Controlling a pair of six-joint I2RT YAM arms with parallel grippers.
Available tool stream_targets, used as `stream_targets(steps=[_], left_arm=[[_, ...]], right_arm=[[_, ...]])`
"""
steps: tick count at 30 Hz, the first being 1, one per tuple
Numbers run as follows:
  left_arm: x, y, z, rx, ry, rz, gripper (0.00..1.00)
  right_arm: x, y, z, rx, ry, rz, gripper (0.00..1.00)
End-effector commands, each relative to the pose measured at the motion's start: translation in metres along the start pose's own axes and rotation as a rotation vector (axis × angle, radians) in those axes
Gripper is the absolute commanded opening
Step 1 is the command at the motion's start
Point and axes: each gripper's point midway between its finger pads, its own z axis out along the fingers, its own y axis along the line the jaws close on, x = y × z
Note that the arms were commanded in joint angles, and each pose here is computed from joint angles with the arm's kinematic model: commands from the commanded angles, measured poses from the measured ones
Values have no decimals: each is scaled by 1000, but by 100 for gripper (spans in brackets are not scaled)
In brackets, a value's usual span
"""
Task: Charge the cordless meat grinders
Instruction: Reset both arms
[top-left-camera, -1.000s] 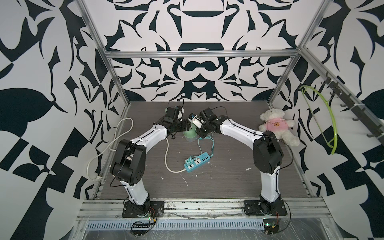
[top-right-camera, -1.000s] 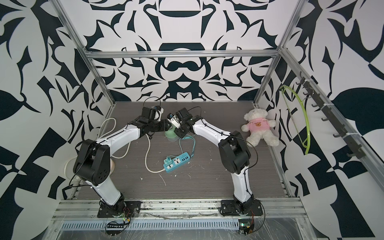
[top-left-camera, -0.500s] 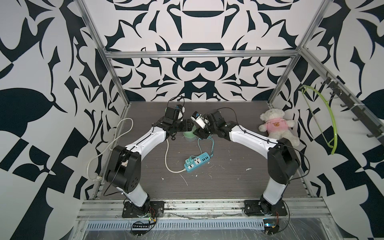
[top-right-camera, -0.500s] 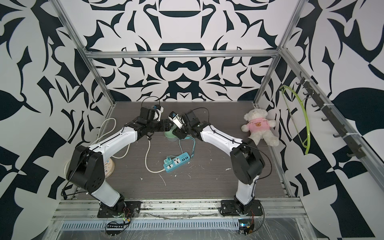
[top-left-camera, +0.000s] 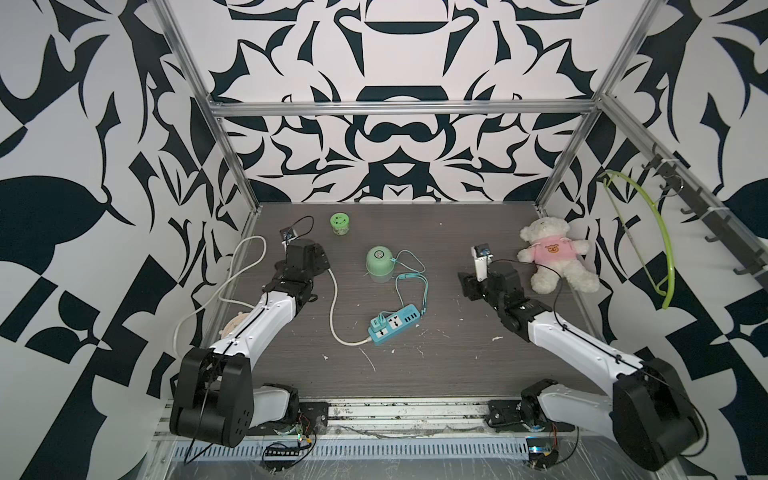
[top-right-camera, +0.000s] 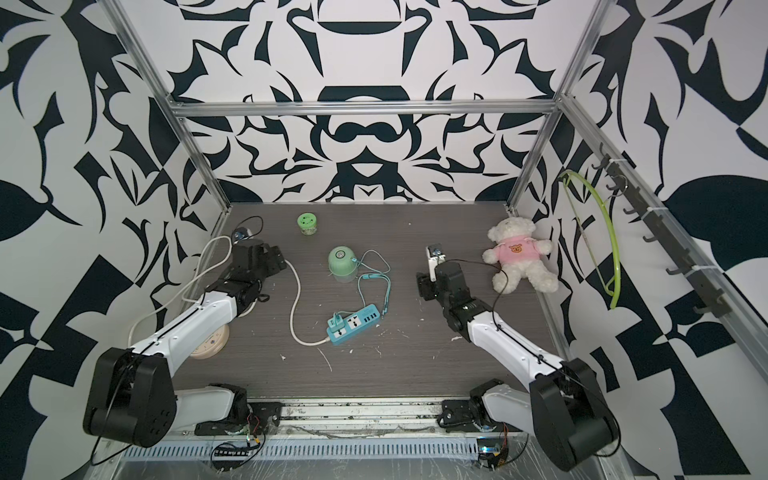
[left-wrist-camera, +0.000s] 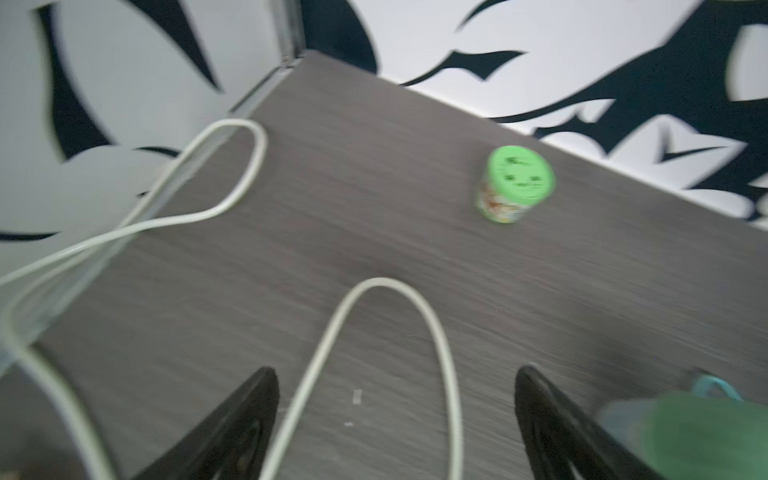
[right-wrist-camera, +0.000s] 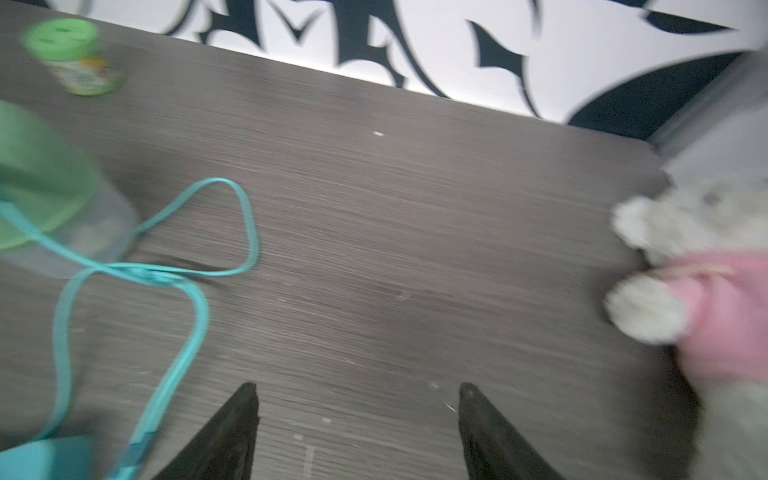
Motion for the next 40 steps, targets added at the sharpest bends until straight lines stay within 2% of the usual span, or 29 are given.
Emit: stream_targets(steps=[1,4,7,11,13,14,17,18,19,20,21,23,31,35,40], left_arm=[[-7,39,0,-114,-91,21,93],[6,46,8,-70,-95,64,94],[16,45,17,0,-100,75,95],[20,45,30,48,-184,78,96],[15,42,32,81,-223,106,96],[13,41,33,104,-243,104,97],[30,42,40,165,-259,89,97],[32,41,43,177,-282,90,97],[28,40,44,181,-309,90,98],[28,37,44,192,-286,98,98],[33,37,47,187,-229,99,99],[31,43,53,145,-221,78,99],[30,48,53,116,-226,62,99],[29,47,53,114,-224,67,99],[30,47,53,114,-220,70,99]], right_arm=[[-7,-48,-3,187,-69,70,72],[-5,-56,4,197,-87,19,71],[14,-58,14,199,-84,-36,71],[14,-60,23,172,-181,-30,72],[10,-65,30,155,-206,32,70],[8,-58,33,101,-214,40,70],[26,-57,45,99,-231,51,71],[25,-58,48,107,-275,52,71],[25,-61,49,126,-265,54,73],[28,-66,50,144,-218,81,74],[30,-71,52,157,-192,102,77],[30,-93,55,281,-183,147,99],[32,-92,55,276,-157,140,100],[28,-76,64,178,-138,101,100],[29,-74,64,153,-144,104,100]])
